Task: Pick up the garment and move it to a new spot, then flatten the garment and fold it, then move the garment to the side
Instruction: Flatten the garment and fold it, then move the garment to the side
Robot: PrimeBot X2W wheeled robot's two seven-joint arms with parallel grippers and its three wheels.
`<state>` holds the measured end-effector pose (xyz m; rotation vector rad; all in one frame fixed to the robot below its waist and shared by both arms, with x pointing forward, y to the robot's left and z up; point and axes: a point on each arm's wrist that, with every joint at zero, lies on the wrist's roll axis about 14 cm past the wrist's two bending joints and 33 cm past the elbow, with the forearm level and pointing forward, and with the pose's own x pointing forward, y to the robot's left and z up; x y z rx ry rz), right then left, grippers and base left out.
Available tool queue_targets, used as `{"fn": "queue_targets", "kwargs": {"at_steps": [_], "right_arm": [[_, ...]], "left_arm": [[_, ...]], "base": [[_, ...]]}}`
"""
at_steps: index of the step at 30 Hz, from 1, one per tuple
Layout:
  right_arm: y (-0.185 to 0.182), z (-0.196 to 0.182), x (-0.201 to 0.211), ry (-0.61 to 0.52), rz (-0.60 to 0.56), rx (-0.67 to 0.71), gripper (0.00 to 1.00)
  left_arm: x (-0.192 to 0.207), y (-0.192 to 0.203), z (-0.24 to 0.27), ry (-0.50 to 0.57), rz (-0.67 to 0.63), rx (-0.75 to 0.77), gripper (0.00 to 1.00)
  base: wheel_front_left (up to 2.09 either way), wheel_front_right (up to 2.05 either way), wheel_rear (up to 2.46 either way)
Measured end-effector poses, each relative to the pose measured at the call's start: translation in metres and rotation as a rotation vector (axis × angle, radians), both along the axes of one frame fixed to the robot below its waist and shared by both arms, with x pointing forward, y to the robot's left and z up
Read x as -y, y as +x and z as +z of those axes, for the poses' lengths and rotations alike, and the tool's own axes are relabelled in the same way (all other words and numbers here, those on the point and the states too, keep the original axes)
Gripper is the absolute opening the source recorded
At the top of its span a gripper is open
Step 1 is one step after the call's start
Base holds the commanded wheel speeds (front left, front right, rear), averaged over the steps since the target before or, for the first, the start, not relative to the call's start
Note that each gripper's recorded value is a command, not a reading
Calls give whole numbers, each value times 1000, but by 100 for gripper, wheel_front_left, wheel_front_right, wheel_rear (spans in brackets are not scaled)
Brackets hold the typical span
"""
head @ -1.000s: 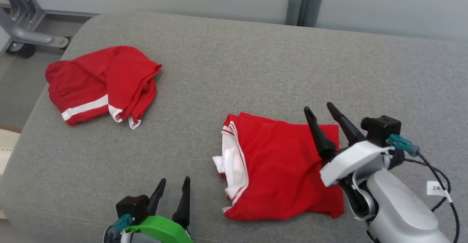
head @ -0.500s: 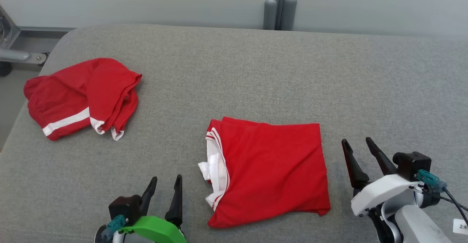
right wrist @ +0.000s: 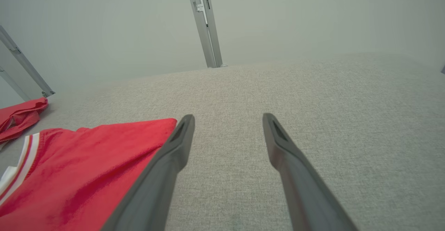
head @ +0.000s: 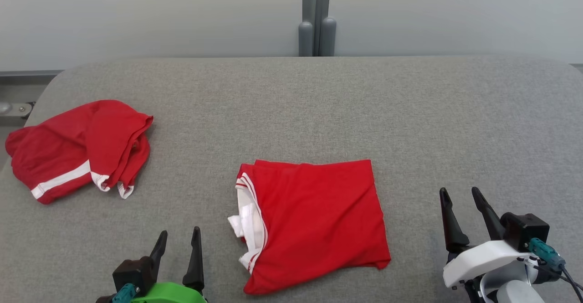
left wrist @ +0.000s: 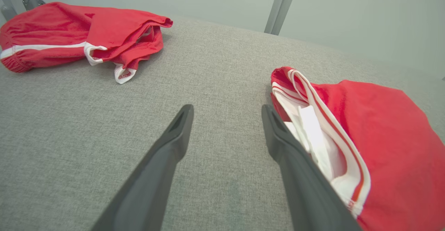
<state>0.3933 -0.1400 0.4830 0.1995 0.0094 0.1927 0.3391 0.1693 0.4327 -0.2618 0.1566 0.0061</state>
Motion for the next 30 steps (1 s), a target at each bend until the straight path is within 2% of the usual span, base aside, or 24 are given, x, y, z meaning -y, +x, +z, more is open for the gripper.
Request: {"fn": "queue_targets", "kwargs": {"at_steps": [16, 24, 30], "right_arm": [[-27, 1, 10, 15, -50, 3, 100], [-26, -4, 5, 22, -40, -13, 100], [-22, -19, -15, 42, 14, -64, 100]], "left_arm": [[-5, -9, 11, 50, 4, 44, 100], [-6, -10, 11, 51, 6, 43, 100], [-5, -10, 5, 31, 9, 20, 100]], "base": [[0, 0, 0], [0, 0, 0], [0, 0, 0]]}}
